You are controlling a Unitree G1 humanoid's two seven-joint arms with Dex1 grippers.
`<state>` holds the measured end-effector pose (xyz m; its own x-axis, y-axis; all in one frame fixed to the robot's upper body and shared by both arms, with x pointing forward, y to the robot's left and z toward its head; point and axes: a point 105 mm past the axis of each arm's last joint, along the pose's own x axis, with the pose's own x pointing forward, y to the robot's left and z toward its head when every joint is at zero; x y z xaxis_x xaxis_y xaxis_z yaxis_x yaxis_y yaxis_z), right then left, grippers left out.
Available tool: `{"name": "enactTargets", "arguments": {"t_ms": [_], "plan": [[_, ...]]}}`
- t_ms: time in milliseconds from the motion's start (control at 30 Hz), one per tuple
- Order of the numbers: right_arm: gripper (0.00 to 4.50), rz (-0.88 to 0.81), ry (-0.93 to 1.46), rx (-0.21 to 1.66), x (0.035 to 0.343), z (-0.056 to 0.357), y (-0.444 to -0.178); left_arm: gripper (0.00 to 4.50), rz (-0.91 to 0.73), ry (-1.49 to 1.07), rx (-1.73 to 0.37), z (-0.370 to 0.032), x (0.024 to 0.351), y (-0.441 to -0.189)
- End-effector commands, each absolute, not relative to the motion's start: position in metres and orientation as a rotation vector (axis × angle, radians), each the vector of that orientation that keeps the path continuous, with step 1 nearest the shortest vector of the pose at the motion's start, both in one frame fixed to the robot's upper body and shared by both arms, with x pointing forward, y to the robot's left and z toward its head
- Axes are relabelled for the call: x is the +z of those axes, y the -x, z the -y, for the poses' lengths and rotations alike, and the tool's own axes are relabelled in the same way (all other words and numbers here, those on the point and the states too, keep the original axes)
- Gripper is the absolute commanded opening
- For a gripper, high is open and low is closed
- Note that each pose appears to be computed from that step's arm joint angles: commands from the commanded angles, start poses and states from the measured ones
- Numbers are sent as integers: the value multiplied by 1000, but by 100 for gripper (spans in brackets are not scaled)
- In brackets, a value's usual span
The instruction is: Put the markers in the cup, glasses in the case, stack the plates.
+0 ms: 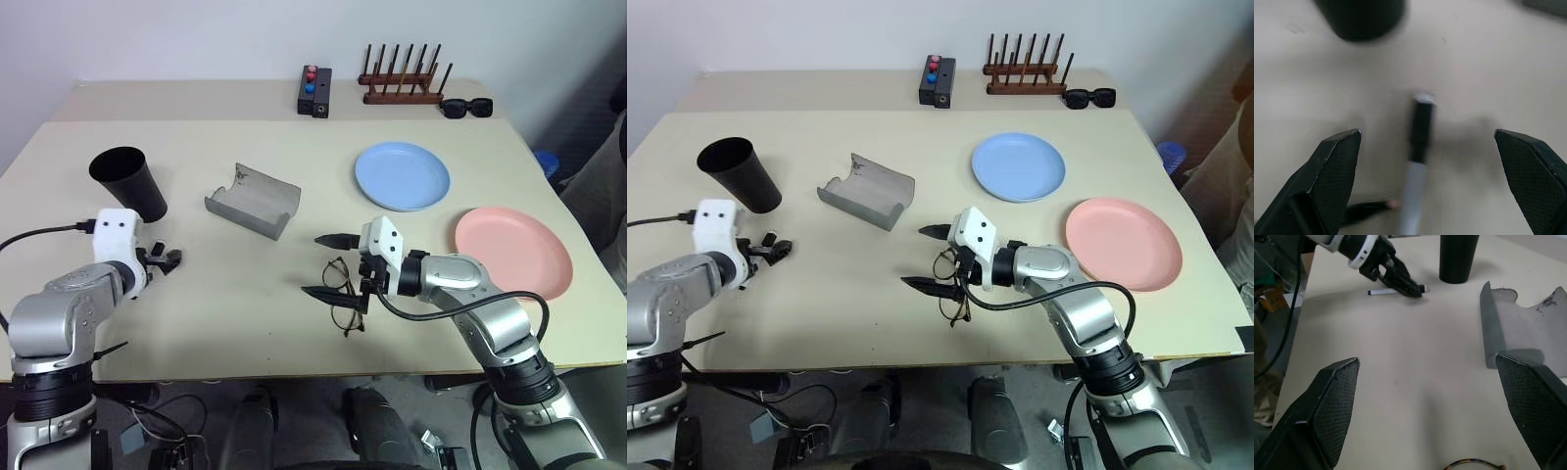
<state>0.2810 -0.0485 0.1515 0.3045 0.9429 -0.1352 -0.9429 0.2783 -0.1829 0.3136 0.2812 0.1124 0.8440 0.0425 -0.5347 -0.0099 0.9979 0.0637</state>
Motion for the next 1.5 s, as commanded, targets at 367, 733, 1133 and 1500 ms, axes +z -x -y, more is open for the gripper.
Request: {"name": "enactTargets", "arguments": {"t_ms": [367,733,1133,1500], "plan": [[450,72,242,1280,156,38,-278,261,-727,-5,-15,-274,113,-298],[450,95,248,1292,158,32,-283,3,-560,-78,10,-276,137,-311],[450,225,206,1205,191,23,-307,3,270,-219,300,-307,287,-331],[450,334,162,1227,215,-1,-306,3,393,-230,512,-317,292,-376]]}}
